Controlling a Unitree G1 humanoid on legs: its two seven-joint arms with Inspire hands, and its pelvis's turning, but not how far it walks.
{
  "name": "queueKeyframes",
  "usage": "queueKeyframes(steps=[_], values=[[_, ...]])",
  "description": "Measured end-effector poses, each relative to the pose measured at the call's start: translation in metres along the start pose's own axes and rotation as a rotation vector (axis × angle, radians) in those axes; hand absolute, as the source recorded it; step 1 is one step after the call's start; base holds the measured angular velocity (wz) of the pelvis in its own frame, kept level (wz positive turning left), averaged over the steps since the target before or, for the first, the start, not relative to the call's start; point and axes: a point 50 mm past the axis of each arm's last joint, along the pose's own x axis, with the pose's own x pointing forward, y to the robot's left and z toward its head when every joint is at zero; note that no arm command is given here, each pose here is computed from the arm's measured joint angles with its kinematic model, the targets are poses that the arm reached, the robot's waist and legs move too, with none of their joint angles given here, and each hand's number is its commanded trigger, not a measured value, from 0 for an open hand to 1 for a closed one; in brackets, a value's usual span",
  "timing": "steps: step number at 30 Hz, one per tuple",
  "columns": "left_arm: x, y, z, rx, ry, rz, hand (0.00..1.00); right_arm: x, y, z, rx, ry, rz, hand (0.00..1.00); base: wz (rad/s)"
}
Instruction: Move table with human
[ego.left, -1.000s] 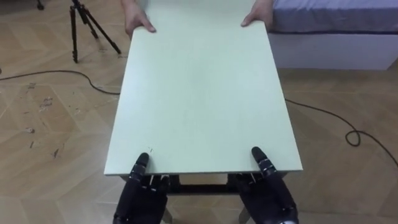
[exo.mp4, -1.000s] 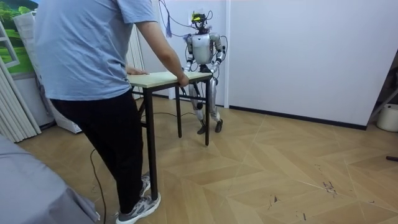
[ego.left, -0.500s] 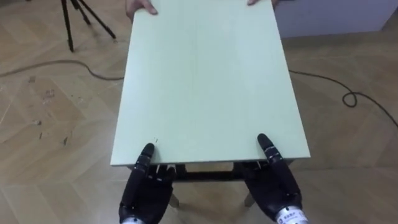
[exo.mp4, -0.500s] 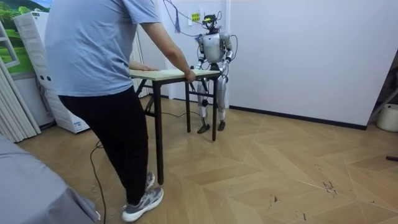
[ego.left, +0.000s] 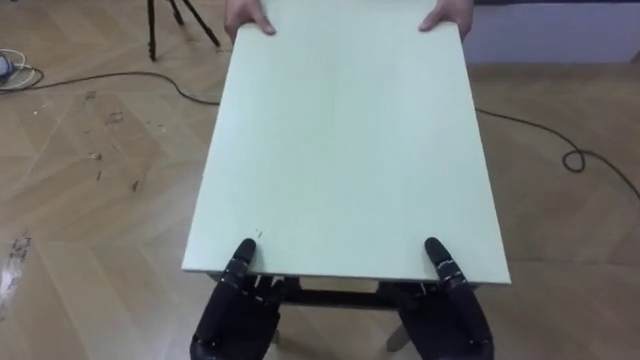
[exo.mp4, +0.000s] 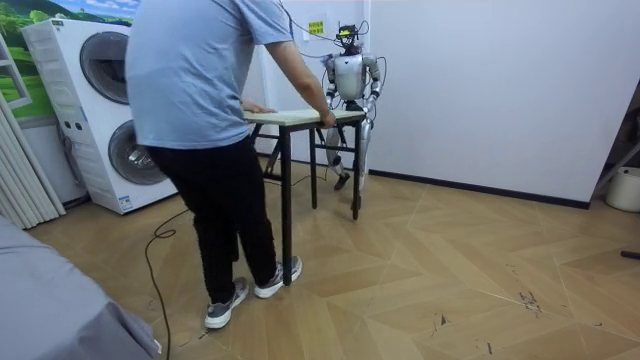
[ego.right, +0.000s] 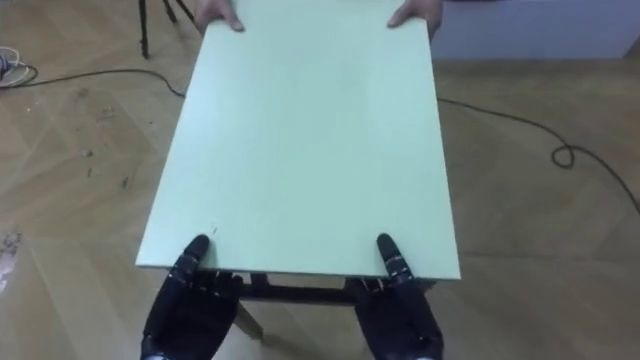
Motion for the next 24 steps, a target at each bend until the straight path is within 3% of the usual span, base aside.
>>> queueKeyframes(steps=[11,18,24], values=[[0.002,-0.007,0.011,0.051,-0.033,-0.057,1.0,0.014,0.009,-0.006,0.006,0.005,0.042,1.0,-0.15],[0.004,-0.002,0.007,0.054,-0.012,-0.035,1.0,0.011,0.002,-0.007,0.021,-0.001,0.006,1.0,0.18],[-0.009,0.013,-0.001,-0.018,-0.022,0.007,1.0,0.009,-0.003,-0.007,-0.013,0.02,-0.011,1.0,-0.29]])
